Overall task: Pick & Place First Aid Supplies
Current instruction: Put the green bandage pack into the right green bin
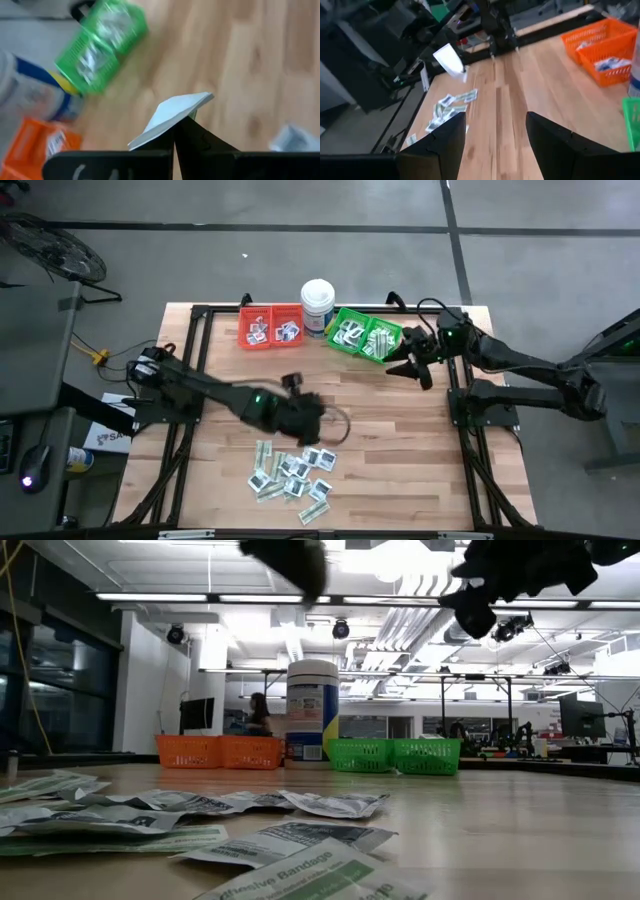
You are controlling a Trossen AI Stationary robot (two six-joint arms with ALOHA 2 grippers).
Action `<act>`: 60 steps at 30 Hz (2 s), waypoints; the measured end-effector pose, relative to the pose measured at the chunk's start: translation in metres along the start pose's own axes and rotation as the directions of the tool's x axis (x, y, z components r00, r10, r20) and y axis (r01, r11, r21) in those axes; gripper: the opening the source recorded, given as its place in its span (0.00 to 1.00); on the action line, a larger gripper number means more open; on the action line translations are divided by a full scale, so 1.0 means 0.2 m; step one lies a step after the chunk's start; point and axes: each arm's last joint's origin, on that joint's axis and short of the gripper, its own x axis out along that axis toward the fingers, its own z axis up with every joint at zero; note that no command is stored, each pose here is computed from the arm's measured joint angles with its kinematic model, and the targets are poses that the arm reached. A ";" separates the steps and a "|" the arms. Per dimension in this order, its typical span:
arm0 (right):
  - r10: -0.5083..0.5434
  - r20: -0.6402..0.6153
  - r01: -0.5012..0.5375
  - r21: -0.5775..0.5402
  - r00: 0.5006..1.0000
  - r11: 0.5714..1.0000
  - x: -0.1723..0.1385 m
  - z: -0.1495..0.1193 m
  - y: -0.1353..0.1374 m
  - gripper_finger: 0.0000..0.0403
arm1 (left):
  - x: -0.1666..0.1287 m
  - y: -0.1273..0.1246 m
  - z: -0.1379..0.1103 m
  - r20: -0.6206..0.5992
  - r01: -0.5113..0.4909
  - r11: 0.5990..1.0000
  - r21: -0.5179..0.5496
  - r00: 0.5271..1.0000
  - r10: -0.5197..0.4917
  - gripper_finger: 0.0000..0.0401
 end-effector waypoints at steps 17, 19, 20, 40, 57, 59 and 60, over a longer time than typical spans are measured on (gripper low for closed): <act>-0.401 0.233 0.456 -0.284 0.886 0.843 0.17 0.01 0.21 0.50 | 0.25 0.38 0.25 0.220 -0.082 0.993 -0.083 0.971 0.098 0.00; -0.402 0.259 0.471 -0.323 0.878 0.821 0.21 0.01 0.23 0.50 | 0.26 0.40 0.26 0.228 -0.086 0.992 -0.096 0.968 0.106 0.00; -0.408 0.269 0.482 -0.336 0.873 0.809 0.23 0.01 0.23 0.50 | 0.26 0.40 0.26 0.231 -0.087 0.991 -0.098 0.967 0.108 0.00; -0.437 0.388 0.584 -0.545 0.812 0.601 0.52 0.02 0.33 0.50 | 0.26 0.41 0.27 0.234 -0.086 0.990 -0.115 0.966 0.111 0.00; -0.507 0.380 0.625 -0.590 0.774 0.511 0.57 0.10 0.31 0.50 | 0.26 0.41 0.27 0.234 -0.071 0.992 -0.106 0.968 0.094 0.00; -0.518 0.368 0.623 -0.596 0.772 0.506 0.57 0.09 0.30 0.50 | 0.26 0.41 0.27 0.232 -0.069 0.992 -0.103 0.968 0.091 0.00; -0.521 0.368 0.625 -0.596 0.770 0.504 0.57 0.09 0.30 0.50 | 0.26 0.41 0.26 0.232 -0.068 0.992 -0.102 0.969 0.090 0.00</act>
